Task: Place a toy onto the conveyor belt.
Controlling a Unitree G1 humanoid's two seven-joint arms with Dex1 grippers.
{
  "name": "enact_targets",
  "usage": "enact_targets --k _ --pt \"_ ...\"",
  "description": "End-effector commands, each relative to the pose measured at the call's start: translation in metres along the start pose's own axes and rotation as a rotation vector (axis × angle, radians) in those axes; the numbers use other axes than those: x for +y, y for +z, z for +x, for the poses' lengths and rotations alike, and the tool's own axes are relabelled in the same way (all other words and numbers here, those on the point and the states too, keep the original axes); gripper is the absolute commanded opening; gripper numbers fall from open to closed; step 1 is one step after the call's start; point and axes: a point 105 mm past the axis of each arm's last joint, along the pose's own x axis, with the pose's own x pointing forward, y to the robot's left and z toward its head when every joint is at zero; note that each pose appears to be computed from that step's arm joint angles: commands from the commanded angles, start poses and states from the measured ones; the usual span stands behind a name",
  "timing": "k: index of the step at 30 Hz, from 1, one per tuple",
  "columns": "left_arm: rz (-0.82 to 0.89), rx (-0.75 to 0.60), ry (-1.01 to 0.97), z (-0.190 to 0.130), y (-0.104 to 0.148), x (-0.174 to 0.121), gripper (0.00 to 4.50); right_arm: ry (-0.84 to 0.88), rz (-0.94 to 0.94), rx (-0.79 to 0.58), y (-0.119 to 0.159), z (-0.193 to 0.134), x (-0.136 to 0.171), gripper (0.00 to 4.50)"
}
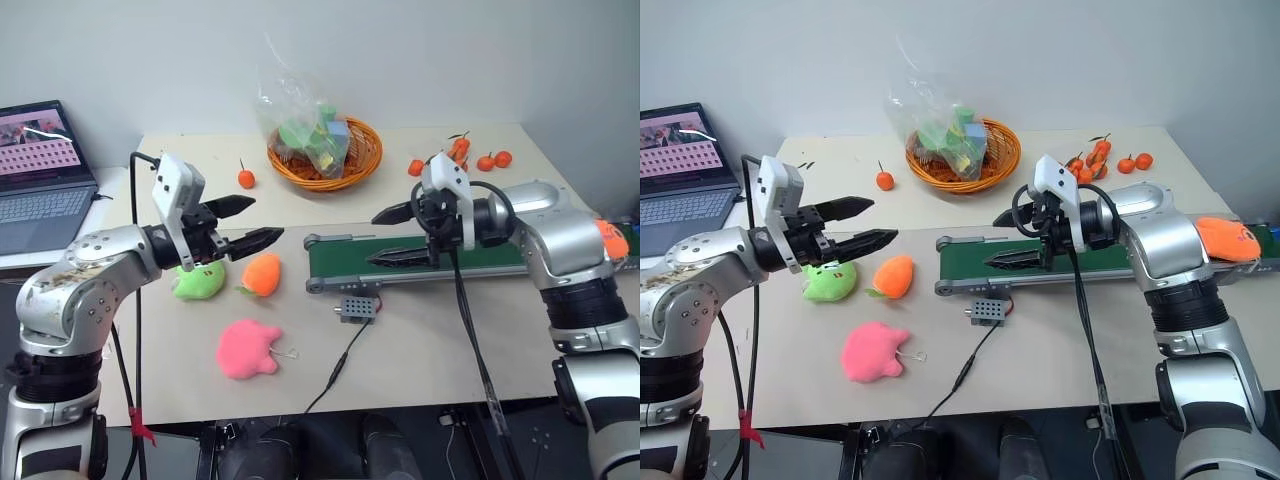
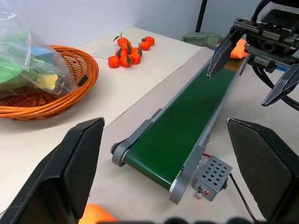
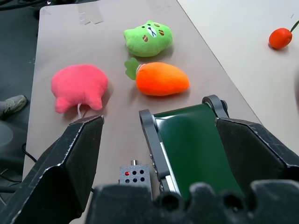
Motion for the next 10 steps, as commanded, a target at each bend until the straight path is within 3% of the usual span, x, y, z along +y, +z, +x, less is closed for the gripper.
enact_targets --k 1,10 --pt "0.026 -0.040 -0.011 -0.0006 0.0120 -0.0043 4.46 -0.010 -0.062 -0.024 0.0149 -0.0045 -0.0016 4.50" --pt "0.022 -0.031 0.001 0.0002 0.0096 -0.0030 4.46 -0.008 -0.059 -0.029 0.0149 -0.0033 -0.0012 4.50"
